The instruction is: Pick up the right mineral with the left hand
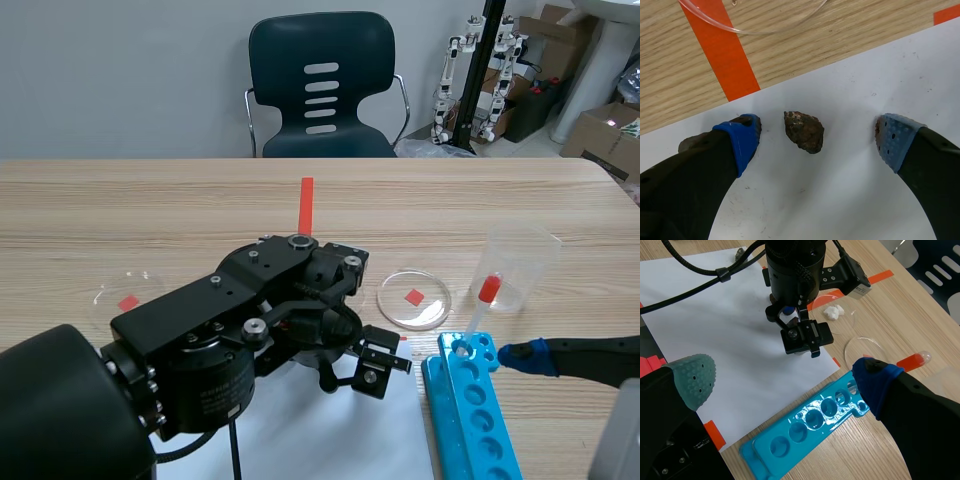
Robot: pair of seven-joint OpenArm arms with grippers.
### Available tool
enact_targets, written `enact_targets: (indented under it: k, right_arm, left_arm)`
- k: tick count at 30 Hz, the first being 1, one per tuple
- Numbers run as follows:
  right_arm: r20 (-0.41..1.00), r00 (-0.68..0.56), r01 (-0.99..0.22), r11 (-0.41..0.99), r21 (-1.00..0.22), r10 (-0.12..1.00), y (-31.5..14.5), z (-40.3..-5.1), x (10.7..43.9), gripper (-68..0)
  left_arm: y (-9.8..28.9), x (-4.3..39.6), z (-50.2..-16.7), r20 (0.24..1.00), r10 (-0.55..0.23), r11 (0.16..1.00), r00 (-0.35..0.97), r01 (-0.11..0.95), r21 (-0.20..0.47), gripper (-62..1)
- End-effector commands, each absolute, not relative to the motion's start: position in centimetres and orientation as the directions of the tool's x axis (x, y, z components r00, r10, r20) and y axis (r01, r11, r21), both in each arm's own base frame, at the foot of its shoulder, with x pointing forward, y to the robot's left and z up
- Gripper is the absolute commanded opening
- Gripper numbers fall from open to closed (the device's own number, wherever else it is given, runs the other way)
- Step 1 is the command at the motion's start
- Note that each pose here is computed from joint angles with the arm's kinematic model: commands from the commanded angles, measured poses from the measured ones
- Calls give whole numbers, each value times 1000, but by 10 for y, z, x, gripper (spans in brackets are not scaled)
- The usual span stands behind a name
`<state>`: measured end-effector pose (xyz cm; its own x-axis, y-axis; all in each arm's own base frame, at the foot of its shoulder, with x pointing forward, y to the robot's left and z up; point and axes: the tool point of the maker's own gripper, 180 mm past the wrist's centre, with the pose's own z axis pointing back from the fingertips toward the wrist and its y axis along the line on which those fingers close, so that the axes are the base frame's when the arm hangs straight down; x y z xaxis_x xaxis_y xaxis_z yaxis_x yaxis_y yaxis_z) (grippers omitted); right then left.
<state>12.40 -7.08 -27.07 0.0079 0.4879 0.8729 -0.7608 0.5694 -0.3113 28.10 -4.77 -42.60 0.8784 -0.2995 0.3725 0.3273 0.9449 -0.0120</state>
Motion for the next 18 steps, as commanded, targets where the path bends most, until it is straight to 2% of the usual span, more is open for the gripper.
enact_targets:
  k: [1,7,18]
  right_arm:
    - [886,-24,-751,576,-322,464,-66,-259,129,-106]
    - [886,-24,-751,576,-322,464,-66,-259,129,-106]
    - [886,-24,-751,576,-322,464,-66,-259,129,-106]
  left_arm:
    - [-52,284,-423,385,-300,943,873,332,-17,-123]
    - [-49,286,-422,390,-302,945,870,327,2,-213]
    - [-43,289,-422,397,-319,943,860,331,41,-227]
